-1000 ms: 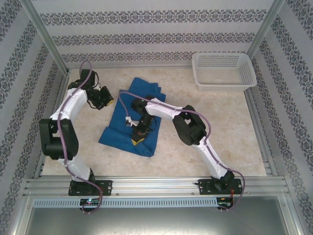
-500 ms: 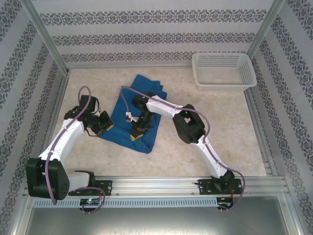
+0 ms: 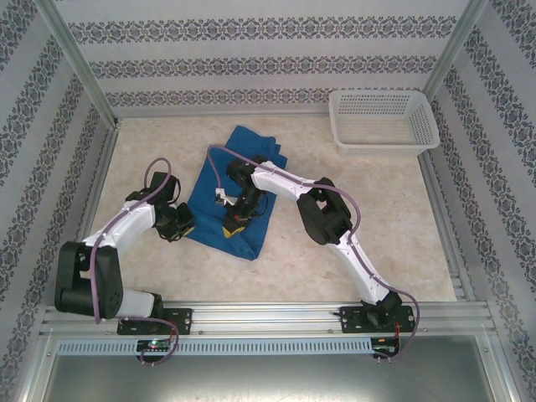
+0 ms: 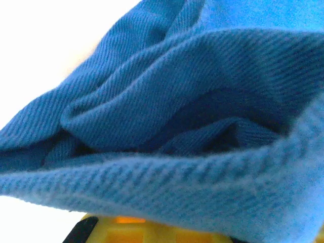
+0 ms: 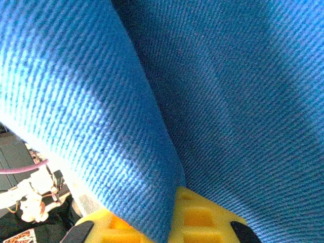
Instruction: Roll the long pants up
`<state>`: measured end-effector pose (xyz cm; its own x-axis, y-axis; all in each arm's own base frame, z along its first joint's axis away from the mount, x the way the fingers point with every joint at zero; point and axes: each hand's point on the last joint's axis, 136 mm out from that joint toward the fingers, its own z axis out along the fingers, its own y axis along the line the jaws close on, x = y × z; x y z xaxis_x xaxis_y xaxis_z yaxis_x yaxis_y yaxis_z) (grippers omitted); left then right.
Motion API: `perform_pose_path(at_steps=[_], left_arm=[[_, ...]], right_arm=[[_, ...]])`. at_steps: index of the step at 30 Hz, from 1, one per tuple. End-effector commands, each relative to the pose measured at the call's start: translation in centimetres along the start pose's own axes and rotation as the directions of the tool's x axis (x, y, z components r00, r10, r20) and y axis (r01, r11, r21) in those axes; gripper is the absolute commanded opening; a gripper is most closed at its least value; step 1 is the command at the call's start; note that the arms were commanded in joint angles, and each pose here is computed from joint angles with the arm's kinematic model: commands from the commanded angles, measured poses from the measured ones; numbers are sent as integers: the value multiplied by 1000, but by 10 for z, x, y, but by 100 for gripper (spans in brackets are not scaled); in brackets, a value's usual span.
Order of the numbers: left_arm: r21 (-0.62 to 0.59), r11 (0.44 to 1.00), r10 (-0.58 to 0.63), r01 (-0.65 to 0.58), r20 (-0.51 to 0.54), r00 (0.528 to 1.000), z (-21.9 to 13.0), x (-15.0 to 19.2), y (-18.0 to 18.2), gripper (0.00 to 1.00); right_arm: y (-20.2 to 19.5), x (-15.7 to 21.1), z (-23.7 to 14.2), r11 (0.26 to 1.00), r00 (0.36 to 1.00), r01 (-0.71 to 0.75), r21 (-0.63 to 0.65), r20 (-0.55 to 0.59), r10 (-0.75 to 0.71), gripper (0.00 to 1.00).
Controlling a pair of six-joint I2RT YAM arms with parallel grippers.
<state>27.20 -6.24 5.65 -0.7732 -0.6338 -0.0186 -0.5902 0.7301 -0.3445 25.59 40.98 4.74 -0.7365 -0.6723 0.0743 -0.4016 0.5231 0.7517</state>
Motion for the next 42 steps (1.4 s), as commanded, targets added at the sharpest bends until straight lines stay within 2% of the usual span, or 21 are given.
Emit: perform_pose_path(at_steps=[1,4,5,7,8,9,11,13,15,16,18,19,24,31,37,42], left_arm=[[15,1000,15,-16,86,996,3,-29,-21,0],[6,1000,13,-13,96,995,12,-44,-29,0],[0,1000,11,-11,100,995,15,-48,-31,0],[-13,1000,6,-5,99,995,20,-54,-33,0],[-17,1000,5,-3,96,995,22,-56,-34,0],[-18,1000,2,0,96,995,23,-57,-35,0],[-18,1000,1,1,97,995,25,-61,-38,0],[-21,1000,1,1,95,995,27,-62,-39,0],[-23,1000,0,2,94,996,28,-64,-40,0],[-21,1000,0,2,93,996,28,-65,-41,0],[-19,1000,-1,2,94,996,28,-66,-43,0],[-18,1000,-1,2,91,996,29,-66,-44,0],[-12,1000,-4,5,95,995,27,-70,-49,0],[-1,1000,1,-1,102,995,20,-73,-55,0],[1,1000,4,-4,100,995,18,-72,-56,0],[0,1000,11,-11,107,994,14,-72,-55,0]], right_arm=[[-6,0,-6,1000,1000,-18,0,12,18,0],[-6,1,-6,1000,1000,-18,2,15,18,0],[-8,1,-6,1000,1000,-20,7,15,19,10],[-9,2,-10,999,1000,-13,46,26,12,50],[-8,2,-16,997,999,3,76,41,-6,61],[-6,2,-22,994,998,15,111,60,-22,65],[-1,2,-40,968,992,48,245,102,-75,67],[10,3,-57,926,982,81,368,131,-138,66],[26,7,-67,878,968,115,465,144,-204,56],[36,10,-68,857,961,134,498,145,-234,45],[56,15,-65,821,946,175,543,138,-293,8],[65,17,-63,802,937,191,565,138,-320,0],[99,25,-14,798,921,255,546,115,-373,0],[74,27,32,774,937,260,577,42,-346,0],[36,17,28,689,941,273,672,-39,-335,0],[14,3,-1,647,944,246,722,-27,-328,0]])
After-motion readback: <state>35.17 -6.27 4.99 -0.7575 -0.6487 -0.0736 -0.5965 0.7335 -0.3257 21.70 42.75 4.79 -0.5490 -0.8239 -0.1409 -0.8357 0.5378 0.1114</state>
